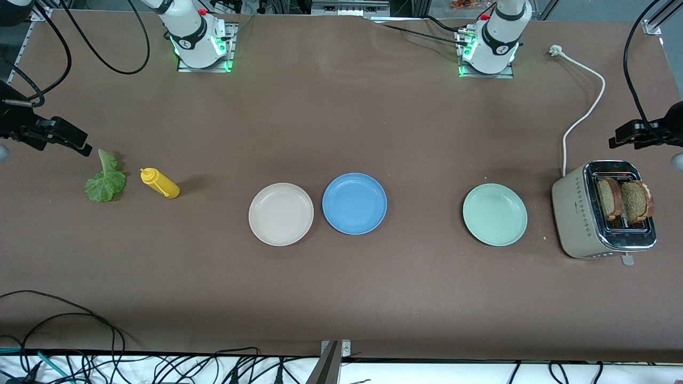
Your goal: Make sandwich in blue plate with both arms
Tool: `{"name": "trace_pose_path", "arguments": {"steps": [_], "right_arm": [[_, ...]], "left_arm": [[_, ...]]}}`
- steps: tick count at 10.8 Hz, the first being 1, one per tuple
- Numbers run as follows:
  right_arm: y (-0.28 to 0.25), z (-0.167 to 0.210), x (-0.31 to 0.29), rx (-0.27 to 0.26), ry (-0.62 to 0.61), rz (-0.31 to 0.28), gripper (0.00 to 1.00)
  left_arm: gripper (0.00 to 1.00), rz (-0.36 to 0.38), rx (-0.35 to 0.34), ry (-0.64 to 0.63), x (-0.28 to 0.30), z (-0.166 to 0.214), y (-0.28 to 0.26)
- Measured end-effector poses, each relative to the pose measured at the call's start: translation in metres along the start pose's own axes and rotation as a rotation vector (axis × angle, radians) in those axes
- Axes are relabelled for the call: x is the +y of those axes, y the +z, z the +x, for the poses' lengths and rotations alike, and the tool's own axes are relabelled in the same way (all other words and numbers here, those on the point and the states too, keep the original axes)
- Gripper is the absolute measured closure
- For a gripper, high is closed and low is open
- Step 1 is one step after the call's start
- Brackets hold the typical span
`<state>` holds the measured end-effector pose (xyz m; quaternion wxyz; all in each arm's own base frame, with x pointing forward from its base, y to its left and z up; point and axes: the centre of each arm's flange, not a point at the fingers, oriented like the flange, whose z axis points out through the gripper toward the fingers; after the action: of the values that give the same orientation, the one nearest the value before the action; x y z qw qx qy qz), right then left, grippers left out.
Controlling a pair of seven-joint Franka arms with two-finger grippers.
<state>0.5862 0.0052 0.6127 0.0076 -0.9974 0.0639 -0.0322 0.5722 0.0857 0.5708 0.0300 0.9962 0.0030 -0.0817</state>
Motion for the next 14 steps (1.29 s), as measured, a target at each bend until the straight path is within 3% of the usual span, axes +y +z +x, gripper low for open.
{"name": "trace_pose_path", "arguments": {"steps": [3, 14], "right_arm": [[0.000, 0.000, 0.000, -0.001, 0.000, 0.000, 0.00], [0.001, 0.000, 0.000, -0.008, 0.001, 0.002, 0.00]], "left_arm": [[0.01, 0.008, 0.050, 0.002, 0.001, -0.002, -0.026], [0.00, 0.013, 0.083, 0.002, 0.003, -0.012, -0.057]]}}
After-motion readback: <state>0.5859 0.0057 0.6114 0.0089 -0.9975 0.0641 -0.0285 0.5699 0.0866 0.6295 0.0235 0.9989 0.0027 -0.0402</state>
